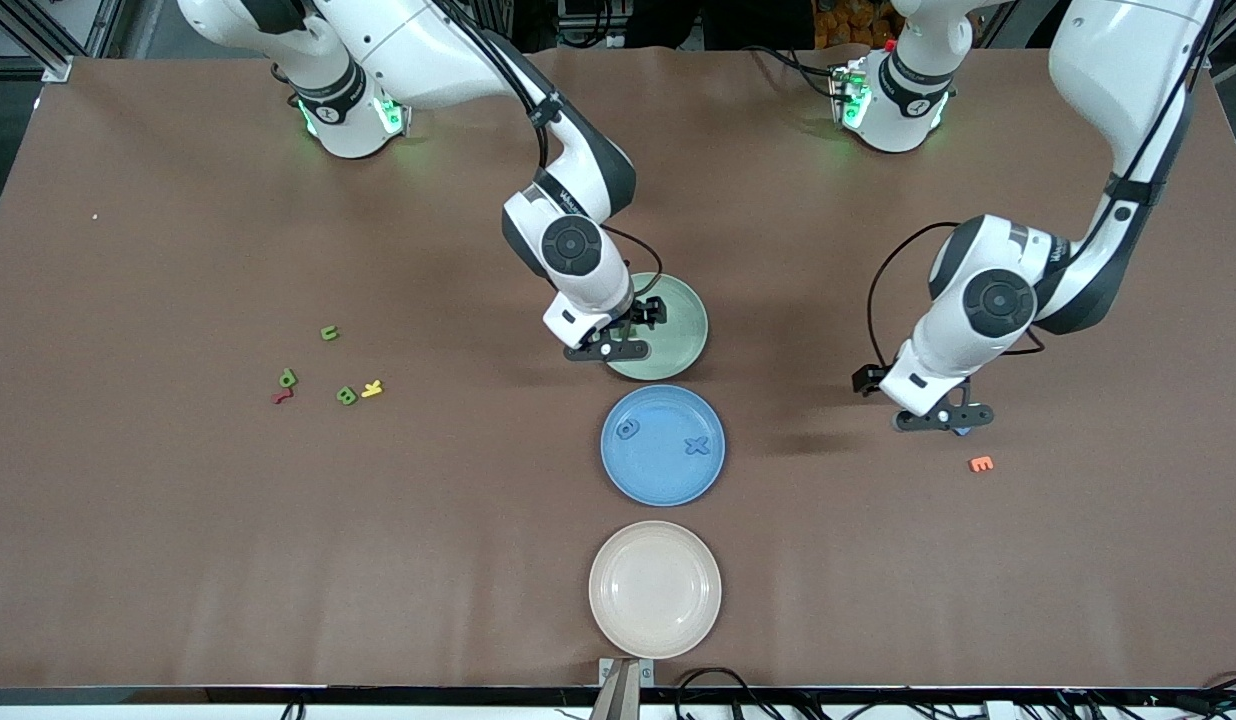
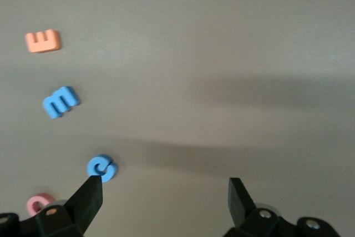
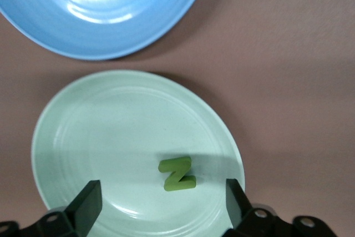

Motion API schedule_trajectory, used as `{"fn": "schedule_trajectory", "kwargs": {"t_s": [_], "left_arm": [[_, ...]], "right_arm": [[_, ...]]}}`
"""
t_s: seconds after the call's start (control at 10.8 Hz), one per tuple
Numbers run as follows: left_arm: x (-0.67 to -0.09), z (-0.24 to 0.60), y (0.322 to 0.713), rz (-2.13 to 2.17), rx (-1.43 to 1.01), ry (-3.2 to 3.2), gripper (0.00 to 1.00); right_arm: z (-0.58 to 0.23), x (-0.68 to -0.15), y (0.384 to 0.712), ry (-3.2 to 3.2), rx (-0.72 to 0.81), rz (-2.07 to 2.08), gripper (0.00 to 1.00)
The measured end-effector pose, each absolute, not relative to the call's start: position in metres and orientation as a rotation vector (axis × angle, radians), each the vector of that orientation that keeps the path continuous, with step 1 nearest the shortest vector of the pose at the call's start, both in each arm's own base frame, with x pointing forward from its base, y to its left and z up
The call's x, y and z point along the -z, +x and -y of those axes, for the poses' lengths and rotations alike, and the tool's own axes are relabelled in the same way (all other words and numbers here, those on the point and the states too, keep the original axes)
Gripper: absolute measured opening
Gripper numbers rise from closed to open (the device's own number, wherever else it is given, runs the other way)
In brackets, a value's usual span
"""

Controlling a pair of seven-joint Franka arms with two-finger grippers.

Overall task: Sort letters by color into matching plates
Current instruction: 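Release the green Z onto the green plate while the left gripper withdraws, then move the right gripper to the green B while the left gripper reaches letters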

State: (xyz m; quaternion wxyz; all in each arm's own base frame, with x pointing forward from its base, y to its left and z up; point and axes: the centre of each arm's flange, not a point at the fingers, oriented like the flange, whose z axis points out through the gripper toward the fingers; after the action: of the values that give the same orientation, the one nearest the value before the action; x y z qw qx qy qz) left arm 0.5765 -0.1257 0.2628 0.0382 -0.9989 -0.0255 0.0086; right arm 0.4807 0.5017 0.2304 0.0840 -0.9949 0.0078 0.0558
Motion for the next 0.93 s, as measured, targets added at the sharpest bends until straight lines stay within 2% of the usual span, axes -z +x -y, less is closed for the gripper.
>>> {"fn": "schedule_trajectory", "kwargs": {"t_s": [0.09,0.46,0.74,0.93], "left_arm": [[-0.266,0.118,0.576,0.096,-0.017,-3.064,1.00],[-0.285,0.096,0.588,0.160,0.053,-3.068,1.00],[-0.294,0.074,0.593,0.193,0.070,-3.060,1.00],[-0.305,0.058,0.591,0.231,0.046,-3.032,1.00]], "right_arm": [[-0.496,-0.245,0.487,-2.967,-0.168,-0.036,1.00],[-0.451,-0.319,0.509,-2.987,-0.259,-0.100,1.00],[-0.415,-0.328,0.516,-3.048,-0.406,-0.132,1.00],[-0.387,-0.330,0.519,-3.144,-0.405,0.005,1.00]]}}
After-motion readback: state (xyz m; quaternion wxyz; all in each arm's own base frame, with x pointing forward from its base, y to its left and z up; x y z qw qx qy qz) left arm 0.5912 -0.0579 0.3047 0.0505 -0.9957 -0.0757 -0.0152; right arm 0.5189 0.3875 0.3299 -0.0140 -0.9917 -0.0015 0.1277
